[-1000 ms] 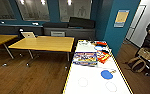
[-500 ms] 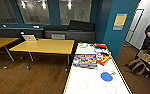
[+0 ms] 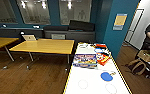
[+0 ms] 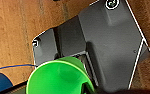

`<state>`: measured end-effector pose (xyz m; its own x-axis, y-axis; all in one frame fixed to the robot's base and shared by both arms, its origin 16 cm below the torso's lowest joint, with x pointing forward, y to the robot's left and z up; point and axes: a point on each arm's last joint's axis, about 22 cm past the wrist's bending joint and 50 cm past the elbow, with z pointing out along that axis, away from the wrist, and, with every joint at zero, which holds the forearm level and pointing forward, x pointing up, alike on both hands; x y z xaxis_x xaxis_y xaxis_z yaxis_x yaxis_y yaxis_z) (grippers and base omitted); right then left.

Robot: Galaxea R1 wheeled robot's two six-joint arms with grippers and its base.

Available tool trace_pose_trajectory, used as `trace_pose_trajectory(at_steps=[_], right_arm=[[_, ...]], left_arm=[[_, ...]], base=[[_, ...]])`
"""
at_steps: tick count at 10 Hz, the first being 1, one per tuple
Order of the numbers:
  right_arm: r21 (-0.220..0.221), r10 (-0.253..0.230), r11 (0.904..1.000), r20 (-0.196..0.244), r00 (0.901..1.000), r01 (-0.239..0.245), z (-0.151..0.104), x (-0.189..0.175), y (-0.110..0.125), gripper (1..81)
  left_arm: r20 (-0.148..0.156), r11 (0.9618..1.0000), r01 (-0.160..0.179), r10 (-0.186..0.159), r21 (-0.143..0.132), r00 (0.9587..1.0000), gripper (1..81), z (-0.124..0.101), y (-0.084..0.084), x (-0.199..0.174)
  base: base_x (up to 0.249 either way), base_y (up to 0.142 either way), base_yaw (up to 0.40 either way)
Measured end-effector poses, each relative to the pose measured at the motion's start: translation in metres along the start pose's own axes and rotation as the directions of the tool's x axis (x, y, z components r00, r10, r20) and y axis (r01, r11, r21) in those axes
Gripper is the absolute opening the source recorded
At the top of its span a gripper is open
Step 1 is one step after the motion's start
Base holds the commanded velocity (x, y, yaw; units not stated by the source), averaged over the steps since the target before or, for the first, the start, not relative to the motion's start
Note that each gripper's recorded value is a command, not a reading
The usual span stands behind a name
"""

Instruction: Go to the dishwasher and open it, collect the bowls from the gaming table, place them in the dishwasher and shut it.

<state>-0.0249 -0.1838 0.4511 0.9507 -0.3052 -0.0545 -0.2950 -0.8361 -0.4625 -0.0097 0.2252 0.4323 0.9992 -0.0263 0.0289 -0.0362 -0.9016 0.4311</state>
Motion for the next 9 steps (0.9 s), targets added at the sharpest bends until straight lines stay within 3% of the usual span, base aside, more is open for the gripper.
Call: trace_pose_trajectory(at_steps=[5,7,9], right_arm=[[0.001,-0.011,0.9999,-0.011,0.9999,0.011,0.005,0.008,-0.005,1.0],[-0.008,-0.006,0.9999,0.011,0.9999,0.006,0.003,-0.011,0.001,1.0],[-0.006,-0.011,0.9999,0.002,0.9999,0.011,0.003,-0.003,-0.001,1.0]], left_arm=[[-0.01,0.9999,-0.01,0.01,-0.005,0.9999,1.0,0.001,0.001,0.01],[0.013,1.0,-0.001,0.002,-0.004,0.9999,1.0,0.0,0.003,-0.012],[0.006,1.0,-0.006,0.006,-0.005,1.0,1.0,0.001,0.003,-0.004]], base=[[-0.081,0.0,0.0],[-0.138,0.0,0.0],[-0.139,0.0,0.0]])
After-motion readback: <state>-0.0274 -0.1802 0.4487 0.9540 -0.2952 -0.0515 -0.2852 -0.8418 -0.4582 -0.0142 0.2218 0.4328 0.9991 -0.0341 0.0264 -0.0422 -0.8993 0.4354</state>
